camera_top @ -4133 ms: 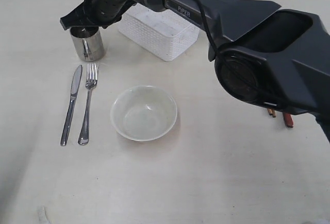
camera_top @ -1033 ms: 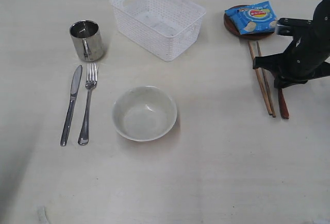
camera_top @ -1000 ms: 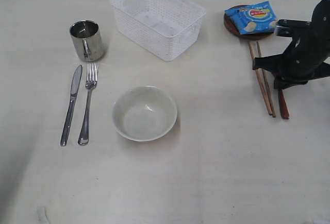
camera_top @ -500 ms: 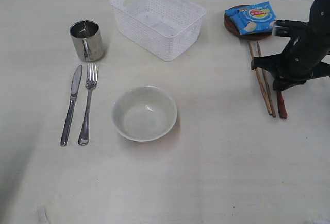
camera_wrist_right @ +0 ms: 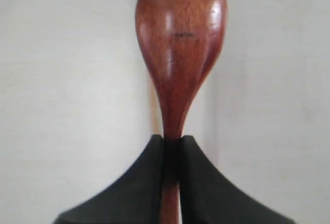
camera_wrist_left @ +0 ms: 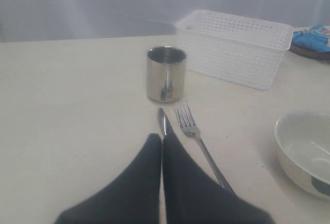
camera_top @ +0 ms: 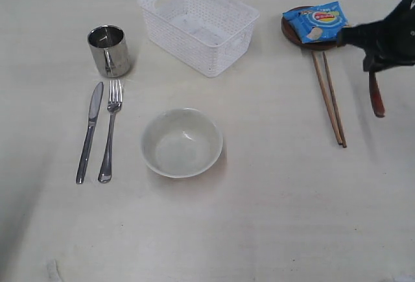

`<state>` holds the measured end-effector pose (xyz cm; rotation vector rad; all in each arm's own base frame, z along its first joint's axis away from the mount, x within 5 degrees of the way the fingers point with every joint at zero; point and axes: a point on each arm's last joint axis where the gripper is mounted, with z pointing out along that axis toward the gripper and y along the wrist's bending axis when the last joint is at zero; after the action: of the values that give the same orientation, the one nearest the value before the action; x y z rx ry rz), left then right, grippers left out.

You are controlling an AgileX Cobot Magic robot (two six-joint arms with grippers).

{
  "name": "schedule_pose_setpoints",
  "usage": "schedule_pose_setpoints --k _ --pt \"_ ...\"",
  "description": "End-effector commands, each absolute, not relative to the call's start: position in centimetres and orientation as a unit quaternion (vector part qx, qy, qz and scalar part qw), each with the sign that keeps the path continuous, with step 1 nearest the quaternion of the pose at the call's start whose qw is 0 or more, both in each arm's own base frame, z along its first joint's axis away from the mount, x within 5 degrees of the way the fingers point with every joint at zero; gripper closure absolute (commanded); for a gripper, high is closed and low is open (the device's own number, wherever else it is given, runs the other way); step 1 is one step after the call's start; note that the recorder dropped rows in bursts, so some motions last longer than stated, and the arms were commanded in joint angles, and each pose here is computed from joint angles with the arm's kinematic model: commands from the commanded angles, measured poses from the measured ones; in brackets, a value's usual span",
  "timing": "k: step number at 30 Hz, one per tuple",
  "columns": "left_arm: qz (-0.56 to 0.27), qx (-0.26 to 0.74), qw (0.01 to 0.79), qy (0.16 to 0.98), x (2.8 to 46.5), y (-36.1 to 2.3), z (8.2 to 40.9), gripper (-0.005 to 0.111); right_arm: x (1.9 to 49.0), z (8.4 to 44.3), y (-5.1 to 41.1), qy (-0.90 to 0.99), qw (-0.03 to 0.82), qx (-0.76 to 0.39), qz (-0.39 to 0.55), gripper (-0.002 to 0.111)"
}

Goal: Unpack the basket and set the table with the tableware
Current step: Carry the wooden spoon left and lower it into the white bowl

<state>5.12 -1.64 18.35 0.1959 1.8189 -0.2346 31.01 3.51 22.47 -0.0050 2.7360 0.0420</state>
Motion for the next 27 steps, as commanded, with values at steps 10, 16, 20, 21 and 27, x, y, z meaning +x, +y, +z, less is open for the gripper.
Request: schedule_pose_setpoints --k 10,16,20,21,27 --pt "-0.102 0.087 0.605 0.785 5.1 -1.7 18.3 0.107 22.5 24.5 19.9 0.921 0.164 -0.316 0.156 0.109" --pt "-0.102 0.087 0.605 0.785 5.1 -1.7 18.3 0.107 20.8 21.4 23.1 0.918 0.107 -0.353 0.148 0.109" --pt "-0.102 0.087 0.605 0.785 5.1 -1.7 18.3 0.107 20.7 20.1 23.5 0.923 0.079 -0.349 0.141 0.109" --pt "-0.102 0.087 0.605 0.785 5.1 -1.7 18.3 0.107 20.7 20.0 23.6 0.924 0.076 -0.347 0.143 0.109" --pt "-0.102 0.087 0.605 0.785 5.1 -1.7 18.3 0.107 21.1 20.8 24.1 0.922 0.090 -0.344 0.153 0.109"
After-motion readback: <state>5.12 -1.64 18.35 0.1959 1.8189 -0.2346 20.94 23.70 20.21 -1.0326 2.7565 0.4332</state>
